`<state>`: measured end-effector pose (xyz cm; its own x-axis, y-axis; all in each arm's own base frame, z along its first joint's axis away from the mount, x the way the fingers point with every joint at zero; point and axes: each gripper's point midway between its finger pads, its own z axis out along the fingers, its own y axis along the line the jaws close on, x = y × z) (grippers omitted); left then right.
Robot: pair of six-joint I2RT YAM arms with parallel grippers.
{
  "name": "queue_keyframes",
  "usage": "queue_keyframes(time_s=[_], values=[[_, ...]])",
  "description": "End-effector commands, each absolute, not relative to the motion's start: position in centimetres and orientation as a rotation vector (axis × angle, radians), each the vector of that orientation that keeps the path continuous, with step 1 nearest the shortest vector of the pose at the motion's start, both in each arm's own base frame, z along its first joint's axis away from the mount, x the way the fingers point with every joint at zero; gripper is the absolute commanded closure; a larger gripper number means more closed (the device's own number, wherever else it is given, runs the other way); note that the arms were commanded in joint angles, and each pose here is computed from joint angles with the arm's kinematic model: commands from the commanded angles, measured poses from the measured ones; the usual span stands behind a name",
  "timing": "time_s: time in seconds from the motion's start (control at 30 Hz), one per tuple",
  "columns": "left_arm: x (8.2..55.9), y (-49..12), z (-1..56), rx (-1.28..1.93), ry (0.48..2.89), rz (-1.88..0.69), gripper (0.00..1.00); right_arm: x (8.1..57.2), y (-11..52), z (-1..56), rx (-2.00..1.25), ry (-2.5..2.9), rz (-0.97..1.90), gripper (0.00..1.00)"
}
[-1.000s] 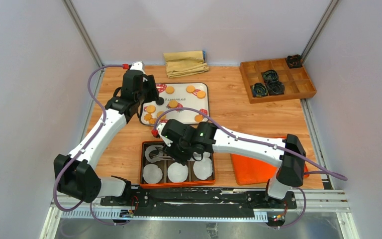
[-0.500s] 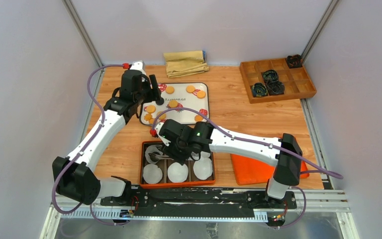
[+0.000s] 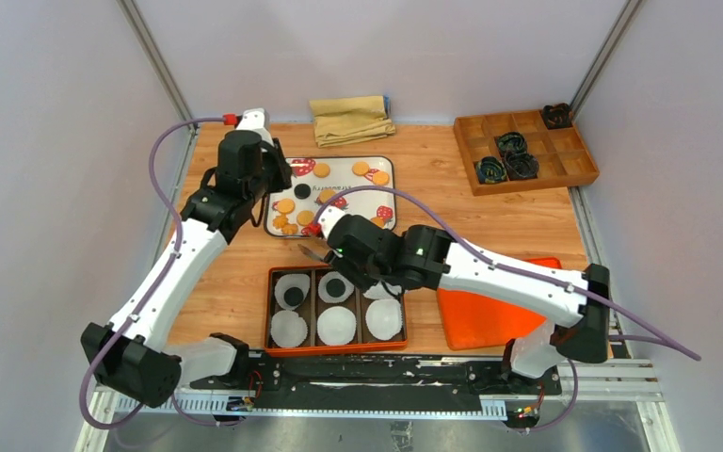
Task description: Pack the cookies
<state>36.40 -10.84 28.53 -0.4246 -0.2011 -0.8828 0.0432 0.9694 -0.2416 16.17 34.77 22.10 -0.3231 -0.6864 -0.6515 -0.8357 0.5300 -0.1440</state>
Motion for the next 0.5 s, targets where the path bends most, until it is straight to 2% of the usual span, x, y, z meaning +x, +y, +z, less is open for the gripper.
queue_keyframes(time_s=[0.0, 0.07, 0.1, 0.13, 0.33, 0.47], values=[[33.5, -13.3, 28.1, 0.005, 2.065, -0.271, 0.8, 18.6, 29.1, 23.0, -1.043, 2.136, 0.045, 0.71], [31.9, -14.4, 27.3, 0.056, 2.1, -0.26, 0.91, 19.4, 26.6, 23.3, -0.934, 2.175, -0.029, 0.73], [31.1, -14.8, 26.8, 0.075, 2.125, -0.261, 0.96, 19.7, 25.3, 23.4, -0.876, 2.192, -0.068, 0.78], [30.3, -15.2, 26.0, 0.094, 2.155, -0.273, 0.99, 20.1, 24.0, 23.8, -0.809, 2.198, -0.105, 0.79], [25.8, -16.5, 20.6, 0.115, 2.318, -0.38, 1.0, 21.1, 18.1, 26.4, -0.47, 2.185, -0.209, 0.78], [23.5, -18.0, 17.5, 0.152, 2.417, -0.451, 1.0, 21.5, 16.2, 28.0, -0.358, 2.142, -0.228, 0.76]])
